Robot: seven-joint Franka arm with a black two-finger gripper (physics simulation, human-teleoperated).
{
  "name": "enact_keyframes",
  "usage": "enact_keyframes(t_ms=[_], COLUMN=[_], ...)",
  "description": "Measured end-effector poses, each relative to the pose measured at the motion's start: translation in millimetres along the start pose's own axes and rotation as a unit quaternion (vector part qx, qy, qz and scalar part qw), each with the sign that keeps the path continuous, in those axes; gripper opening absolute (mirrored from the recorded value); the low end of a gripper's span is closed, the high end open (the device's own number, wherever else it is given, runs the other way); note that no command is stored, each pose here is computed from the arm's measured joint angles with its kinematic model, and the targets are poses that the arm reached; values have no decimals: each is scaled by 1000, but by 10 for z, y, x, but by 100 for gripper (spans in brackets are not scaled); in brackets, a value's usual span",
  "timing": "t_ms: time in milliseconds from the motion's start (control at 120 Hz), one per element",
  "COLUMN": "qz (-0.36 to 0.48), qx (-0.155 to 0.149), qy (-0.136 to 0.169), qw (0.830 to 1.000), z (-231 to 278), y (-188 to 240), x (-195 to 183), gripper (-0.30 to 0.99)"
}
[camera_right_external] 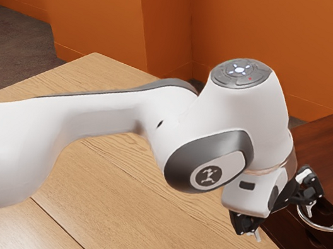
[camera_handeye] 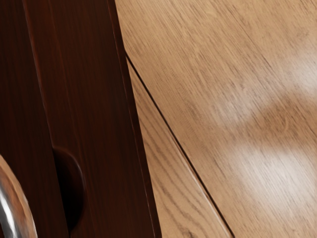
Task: Pull the drawer handle with one arm to open the drawer
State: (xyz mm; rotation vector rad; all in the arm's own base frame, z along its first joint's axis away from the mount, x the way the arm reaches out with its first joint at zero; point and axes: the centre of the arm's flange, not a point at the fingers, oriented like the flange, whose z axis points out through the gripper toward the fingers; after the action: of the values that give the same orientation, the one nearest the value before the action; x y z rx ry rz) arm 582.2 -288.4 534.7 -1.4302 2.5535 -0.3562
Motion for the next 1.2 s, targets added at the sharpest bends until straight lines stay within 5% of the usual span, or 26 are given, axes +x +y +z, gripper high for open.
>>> enact_keyframes(t_ms=[75, 225, 817, 1200], qz=[-1, 13, 34, 48], qx=[-6, -8, 0, 11], qy=[1, 1, -7, 14], qw=[1000, 1000, 999, 999], z=[52, -28, -317, -441], y=[70, 273, 854, 1102], x=[17, 183, 325, 272], gripper=[88, 67, 69, 66])
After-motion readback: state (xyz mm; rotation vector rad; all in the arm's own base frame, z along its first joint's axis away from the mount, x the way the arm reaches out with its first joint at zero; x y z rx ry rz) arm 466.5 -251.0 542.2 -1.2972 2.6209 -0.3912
